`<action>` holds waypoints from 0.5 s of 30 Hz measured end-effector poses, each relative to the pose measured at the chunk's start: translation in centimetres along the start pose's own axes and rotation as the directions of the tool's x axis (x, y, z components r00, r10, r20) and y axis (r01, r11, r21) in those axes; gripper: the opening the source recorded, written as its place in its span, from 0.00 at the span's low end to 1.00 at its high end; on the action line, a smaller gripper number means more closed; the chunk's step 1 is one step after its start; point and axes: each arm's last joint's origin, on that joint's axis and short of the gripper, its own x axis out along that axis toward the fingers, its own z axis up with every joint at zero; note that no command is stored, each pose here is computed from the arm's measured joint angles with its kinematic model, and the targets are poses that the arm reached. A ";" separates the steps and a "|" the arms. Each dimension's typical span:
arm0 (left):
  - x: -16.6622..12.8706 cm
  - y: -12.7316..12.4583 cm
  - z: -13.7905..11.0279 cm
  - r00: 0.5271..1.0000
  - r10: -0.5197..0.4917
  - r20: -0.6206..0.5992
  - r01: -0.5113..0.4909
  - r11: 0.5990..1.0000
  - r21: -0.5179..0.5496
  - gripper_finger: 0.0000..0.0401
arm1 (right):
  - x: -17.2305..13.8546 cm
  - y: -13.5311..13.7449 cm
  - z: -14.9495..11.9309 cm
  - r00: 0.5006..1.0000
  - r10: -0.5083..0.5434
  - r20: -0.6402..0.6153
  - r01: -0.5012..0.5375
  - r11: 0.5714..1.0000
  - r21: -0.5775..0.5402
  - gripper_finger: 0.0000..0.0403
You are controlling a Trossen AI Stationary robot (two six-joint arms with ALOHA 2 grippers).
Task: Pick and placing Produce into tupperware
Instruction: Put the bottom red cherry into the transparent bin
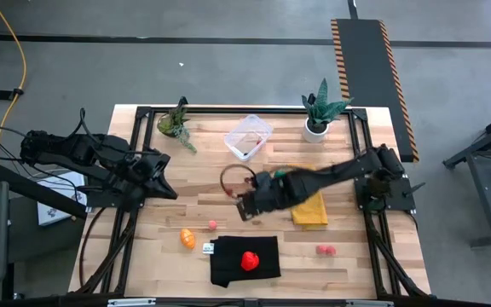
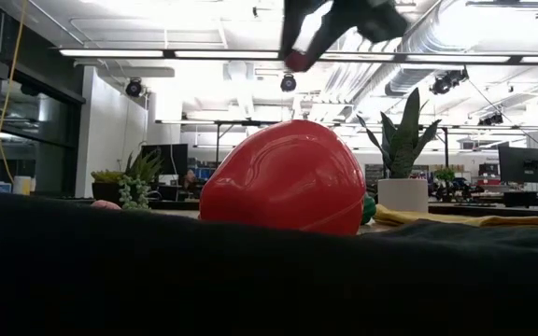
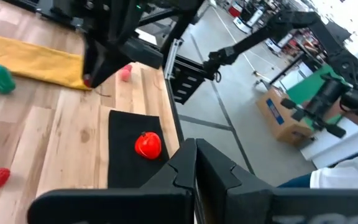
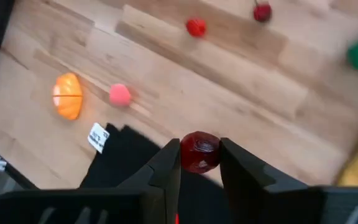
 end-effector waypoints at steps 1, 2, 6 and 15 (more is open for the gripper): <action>0.0 0.0 0.0 1.000 0.012 0.007 -0.012 1.000 -0.007 0.00 | 0.2 -0.2 0.9 1.000 0.006 0.000 -0.006 1.000 -0.022 0.22; 0.0 0.1 0.0 1.000 0.018 0.010 -0.018 1.000 -0.010 0.00 | 0.3 -0.4 1.8 1.000 0.011 0.001 -0.011 0.999 -0.040 0.22; 0.0 0.1 0.1 0.999 0.034 0.019 -0.034 0.999 -0.011 0.00 | 1.0 -1.6 5.5 1.000 0.023 -0.006 -0.023 0.996 -0.090 0.22; 0.0 0.2 0.1 0.998 0.051 0.029 -0.051 0.999 -0.010 0.00 | 1.7 -6.1 13.3 0.999 0.028 -0.026 -0.032 0.982 -0.185 0.22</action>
